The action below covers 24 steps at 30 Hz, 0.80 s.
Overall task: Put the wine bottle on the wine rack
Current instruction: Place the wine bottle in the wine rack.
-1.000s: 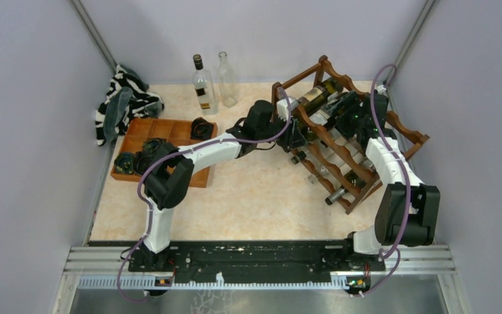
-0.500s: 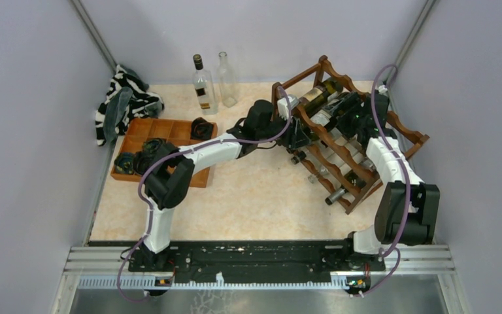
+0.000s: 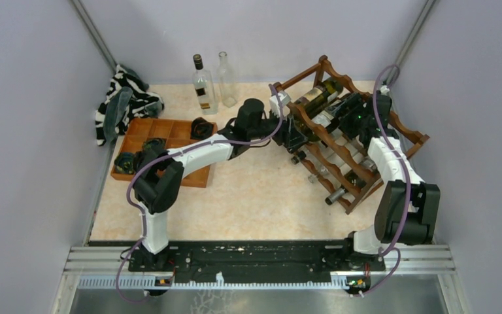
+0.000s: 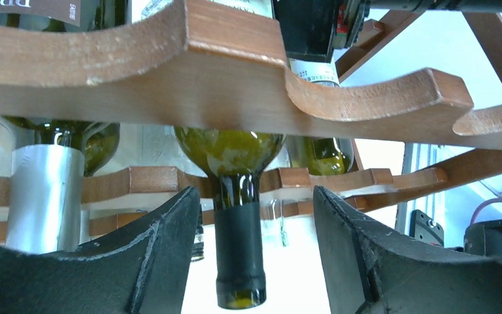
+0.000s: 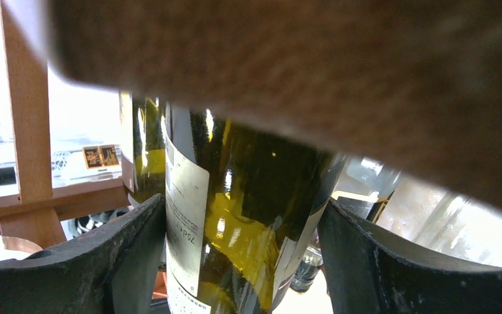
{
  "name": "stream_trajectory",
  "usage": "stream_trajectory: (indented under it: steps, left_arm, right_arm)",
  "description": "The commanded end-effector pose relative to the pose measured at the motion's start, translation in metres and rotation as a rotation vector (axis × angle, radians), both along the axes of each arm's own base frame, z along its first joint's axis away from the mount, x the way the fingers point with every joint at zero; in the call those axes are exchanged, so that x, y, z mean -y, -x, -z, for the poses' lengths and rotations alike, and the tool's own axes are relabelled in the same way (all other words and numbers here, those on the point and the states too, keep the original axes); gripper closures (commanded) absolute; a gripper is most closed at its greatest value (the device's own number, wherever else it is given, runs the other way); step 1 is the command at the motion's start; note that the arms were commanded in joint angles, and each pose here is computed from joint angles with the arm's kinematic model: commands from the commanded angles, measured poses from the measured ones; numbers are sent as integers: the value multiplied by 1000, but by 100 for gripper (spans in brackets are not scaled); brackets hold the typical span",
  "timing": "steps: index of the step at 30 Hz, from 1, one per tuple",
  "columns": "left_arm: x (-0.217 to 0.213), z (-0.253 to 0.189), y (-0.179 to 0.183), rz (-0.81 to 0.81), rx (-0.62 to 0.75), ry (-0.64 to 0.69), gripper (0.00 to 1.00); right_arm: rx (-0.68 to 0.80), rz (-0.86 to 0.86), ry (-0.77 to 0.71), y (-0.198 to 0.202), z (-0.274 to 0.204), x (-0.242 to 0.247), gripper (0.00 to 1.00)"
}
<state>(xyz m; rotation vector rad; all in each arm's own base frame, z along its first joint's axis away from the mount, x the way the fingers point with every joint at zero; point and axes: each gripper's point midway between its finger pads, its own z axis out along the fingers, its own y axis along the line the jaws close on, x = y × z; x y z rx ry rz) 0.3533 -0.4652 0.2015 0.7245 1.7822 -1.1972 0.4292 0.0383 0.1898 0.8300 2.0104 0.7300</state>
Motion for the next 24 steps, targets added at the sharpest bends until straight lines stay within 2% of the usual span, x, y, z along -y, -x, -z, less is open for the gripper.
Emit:
stream_trajectory:
  steps: [1, 7, 15, 24]
  left_arm:
    - [-11, -23, 5, 1, 83, 16, 30]
    - [-26, -17, 16, 5, 113, -29, 28]
    - [-46, 2, 22, -41, 90, -112, 26]
    - [-37, 21, 19, -15, 55, -142, 24]
  right_arm:
    - [94, 31, -52, -12, -37, 7, 63]
    - [94, 37, -54, -14, -37, 11, 64]
    - [97, 38, -57, -17, -36, 11, 64]
    - [96, 38, -56, -19, -35, 11, 64]
